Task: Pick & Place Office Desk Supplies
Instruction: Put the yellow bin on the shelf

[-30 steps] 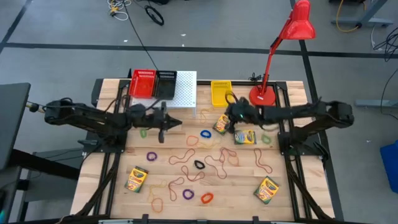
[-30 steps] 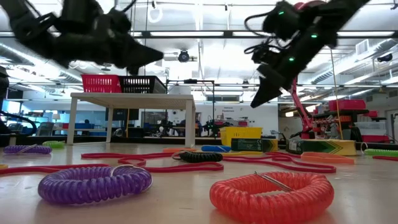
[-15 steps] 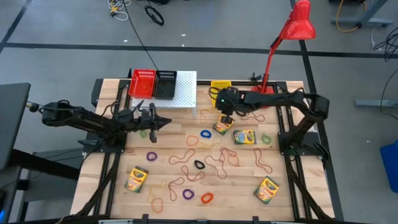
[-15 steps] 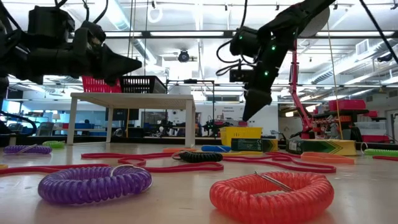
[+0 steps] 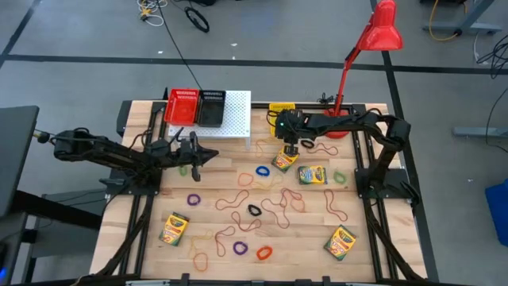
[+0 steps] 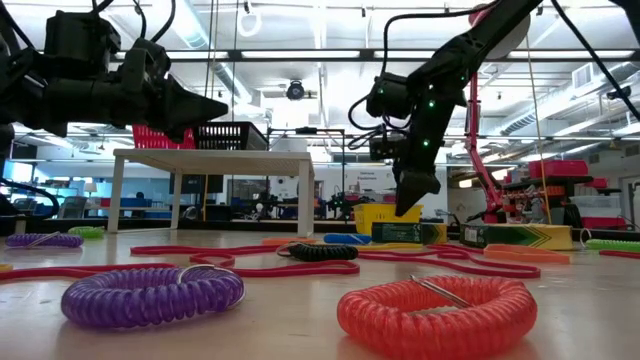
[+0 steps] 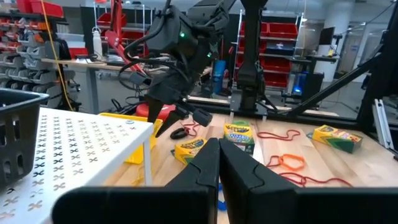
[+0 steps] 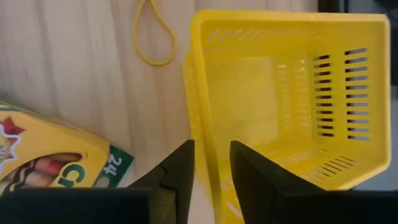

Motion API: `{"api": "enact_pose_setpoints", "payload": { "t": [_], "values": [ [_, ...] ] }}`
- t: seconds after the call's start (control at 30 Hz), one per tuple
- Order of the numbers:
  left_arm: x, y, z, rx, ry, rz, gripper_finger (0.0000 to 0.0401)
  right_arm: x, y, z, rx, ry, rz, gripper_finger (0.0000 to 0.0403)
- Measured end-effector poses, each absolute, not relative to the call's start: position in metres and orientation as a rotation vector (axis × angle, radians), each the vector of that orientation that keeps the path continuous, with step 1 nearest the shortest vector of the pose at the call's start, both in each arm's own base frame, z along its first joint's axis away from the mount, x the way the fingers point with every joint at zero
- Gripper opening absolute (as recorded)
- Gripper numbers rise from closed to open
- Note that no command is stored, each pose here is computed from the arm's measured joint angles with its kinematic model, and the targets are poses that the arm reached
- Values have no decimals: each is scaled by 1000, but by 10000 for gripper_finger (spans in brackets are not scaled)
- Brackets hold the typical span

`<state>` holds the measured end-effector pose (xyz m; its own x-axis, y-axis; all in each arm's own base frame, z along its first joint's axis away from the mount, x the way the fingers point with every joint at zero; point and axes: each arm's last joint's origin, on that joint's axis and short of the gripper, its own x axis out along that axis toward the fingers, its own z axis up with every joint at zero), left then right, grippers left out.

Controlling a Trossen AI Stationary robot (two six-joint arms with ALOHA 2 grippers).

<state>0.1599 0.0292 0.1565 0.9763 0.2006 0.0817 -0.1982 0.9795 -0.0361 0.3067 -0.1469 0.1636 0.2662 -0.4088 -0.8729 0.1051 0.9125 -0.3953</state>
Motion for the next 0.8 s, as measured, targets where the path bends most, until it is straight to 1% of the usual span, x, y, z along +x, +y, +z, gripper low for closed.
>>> {"api": "enact_pose_setpoints", "payload": {
  "t": [0.1, 0.2, 0.27, 0.4, 0.5, 0.6, 0.7, 0.8],
  "values": [
    [160, 29, 157, -35, -86, 201, 11, 307, -146, 163, -274, 1253, -357, 76],
    [160, 29, 157, -35, -86, 201, 11, 308, -143, 168, -276, 1234, -360, 29],
    [160, 29, 157, -35, -86, 201, 11, 310, -138, 172, -295, 1224, -363, 13],
    [160, 29, 157, -35, -86, 201, 11, 316, -125, 191, -297, 1225, -361, 20],
    [160, 29, 157, -35, -86, 200, 11, 326, -112, 216, -296, 1245, -367, 13],
    [160, 29, 157, -35, -86, 200, 11, 340, -94, 250, -313, 1205, -380, 10],
    [160, 29, 157, -35, -86, 200, 11, 348, -78, 288, -287, 1147, -382, 16],
    [160, 29, 157, -35, -86, 200, 11, 356, -67, 325, -265, 1035, -395, 18]
  ]
}}
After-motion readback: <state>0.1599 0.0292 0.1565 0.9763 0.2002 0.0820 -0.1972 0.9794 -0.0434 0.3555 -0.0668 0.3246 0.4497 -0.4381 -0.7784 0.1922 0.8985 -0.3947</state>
